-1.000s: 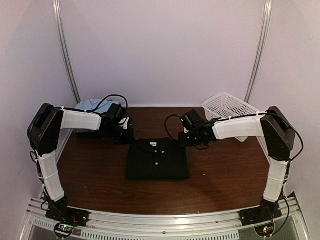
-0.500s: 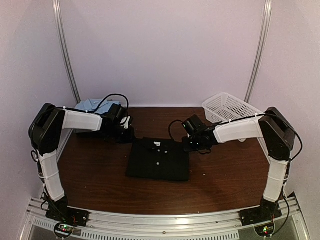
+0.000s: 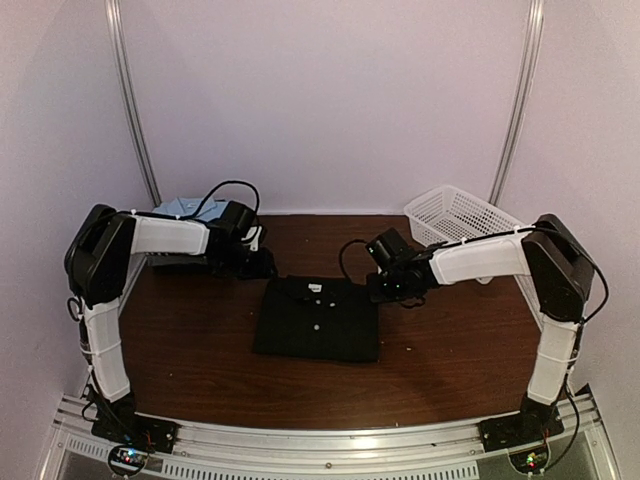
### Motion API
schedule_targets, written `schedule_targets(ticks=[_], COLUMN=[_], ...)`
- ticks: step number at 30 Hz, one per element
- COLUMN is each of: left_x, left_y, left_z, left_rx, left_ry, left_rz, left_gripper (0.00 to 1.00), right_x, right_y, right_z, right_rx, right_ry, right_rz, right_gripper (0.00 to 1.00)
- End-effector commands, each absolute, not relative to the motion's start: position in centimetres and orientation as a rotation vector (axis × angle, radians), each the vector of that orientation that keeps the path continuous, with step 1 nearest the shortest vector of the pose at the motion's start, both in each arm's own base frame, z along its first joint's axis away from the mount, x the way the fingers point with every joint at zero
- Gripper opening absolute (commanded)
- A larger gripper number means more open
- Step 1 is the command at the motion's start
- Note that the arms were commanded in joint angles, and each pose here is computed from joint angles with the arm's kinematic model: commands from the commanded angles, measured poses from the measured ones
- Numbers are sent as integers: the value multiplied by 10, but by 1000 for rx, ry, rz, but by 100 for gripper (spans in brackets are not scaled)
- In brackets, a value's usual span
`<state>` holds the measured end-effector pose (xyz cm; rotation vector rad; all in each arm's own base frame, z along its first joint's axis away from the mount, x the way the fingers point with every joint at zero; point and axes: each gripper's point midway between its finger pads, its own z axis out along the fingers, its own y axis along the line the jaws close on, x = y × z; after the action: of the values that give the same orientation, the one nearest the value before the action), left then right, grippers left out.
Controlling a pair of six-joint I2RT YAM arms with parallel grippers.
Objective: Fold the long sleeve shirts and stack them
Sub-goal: Adjust the square-folded shirt at the center of the board, then move the square-folded shirt to the center of the board.
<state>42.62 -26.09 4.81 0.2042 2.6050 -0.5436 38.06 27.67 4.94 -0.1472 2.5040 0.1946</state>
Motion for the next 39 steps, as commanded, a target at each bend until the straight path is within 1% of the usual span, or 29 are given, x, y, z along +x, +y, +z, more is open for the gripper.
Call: schedule_targets(ticks=[1, 7, 11, 13, 17, 22, 29, 34, 39], left_x=[440, 430, 416, 408, 395, 379, 362, 358, 358], left_y=[-252, -246, -242, -238, -225, -209, -199, -199, -199], left_z=[78, 104, 115, 119, 128, 132, 122, 116, 113], left_rx=[219, 208, 182, 163, 107, 46, 22, 14, 10], left_ry=[2540, 2498, 2487, 2483, 2469, 2456, 2475, 2487, 2492], left_rz=[-480, -500, -535, -546, -548, -573, -583, -596, -598], left_gripper=[51, 52, 52, 52, 51, 51, 51, 51, 50], right_x=[384, 370, 358, 352, 342, 334, 324, 325, 327], right_y=[280, 320, 365, 394, 439, 468, 470, 445, 411], right_z=[101, 131, 139, 141, 132, 109, 72, 41, 28], right_rx=[-133, -207, -270, -306, -356, -378, -350, -285, -226], right_ry=[2420, 2370, 2348, 2331, 2332, 2368, 2428, 2484, 2509], right_rz=[239, 346, 478, 590, 773, 917, 995, 972, 934], right_gripper=[34, 35, 35, 35, 35, 34, 34, 34, 33])
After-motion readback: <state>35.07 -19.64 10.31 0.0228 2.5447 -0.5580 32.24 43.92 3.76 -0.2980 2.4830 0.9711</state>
